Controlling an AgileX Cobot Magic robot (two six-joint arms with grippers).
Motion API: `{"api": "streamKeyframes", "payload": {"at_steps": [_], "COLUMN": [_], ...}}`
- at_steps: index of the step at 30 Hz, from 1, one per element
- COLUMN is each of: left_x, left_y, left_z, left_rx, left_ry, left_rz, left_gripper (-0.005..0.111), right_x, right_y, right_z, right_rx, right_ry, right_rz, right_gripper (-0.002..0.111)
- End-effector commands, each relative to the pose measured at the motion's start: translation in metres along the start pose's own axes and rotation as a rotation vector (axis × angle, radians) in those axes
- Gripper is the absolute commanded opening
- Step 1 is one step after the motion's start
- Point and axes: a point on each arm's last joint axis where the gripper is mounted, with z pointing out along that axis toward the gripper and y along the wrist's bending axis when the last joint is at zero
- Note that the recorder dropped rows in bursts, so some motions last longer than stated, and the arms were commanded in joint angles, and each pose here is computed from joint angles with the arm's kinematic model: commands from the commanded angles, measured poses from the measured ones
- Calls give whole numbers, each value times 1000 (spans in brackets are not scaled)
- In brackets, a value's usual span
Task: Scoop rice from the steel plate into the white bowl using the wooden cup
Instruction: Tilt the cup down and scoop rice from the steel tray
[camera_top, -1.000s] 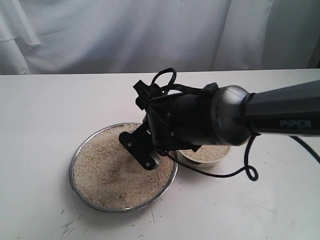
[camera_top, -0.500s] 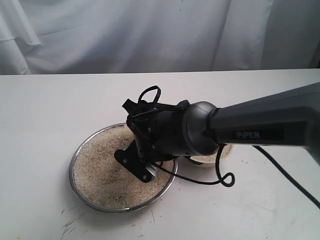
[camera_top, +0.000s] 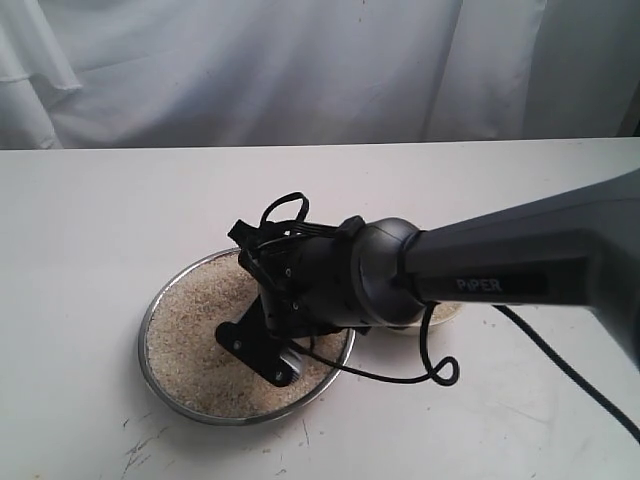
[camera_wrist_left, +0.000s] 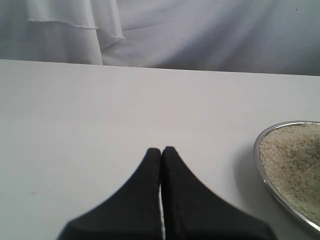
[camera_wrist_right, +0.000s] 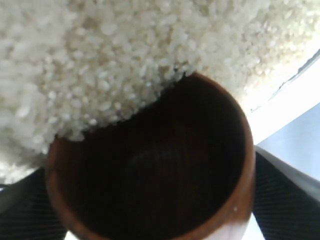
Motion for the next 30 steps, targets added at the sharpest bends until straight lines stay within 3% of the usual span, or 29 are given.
{"api": "streamKeyframes", "payload": {"at_steps": [1, 14, 30], "left_x": [0, 0, 0], "left_y": [0, 0, 0], "left_z": [0, 0, 0], "left_rx": [3, 3, 3], "left_ry": [-13, -13, -13], "left_rz": [1, 1, 1], "left_gripper": [0, 0, 0], "right_x": [-16, -38, -24], "right_y": [0, -1, 4], "right_z": [0, -5, 6], "right_rx": [5, -6, -65], "right_ry": [-80, -246, -370], "right_rz": [9, 38, 358], "right_gripper": [0, 0, 0]}}
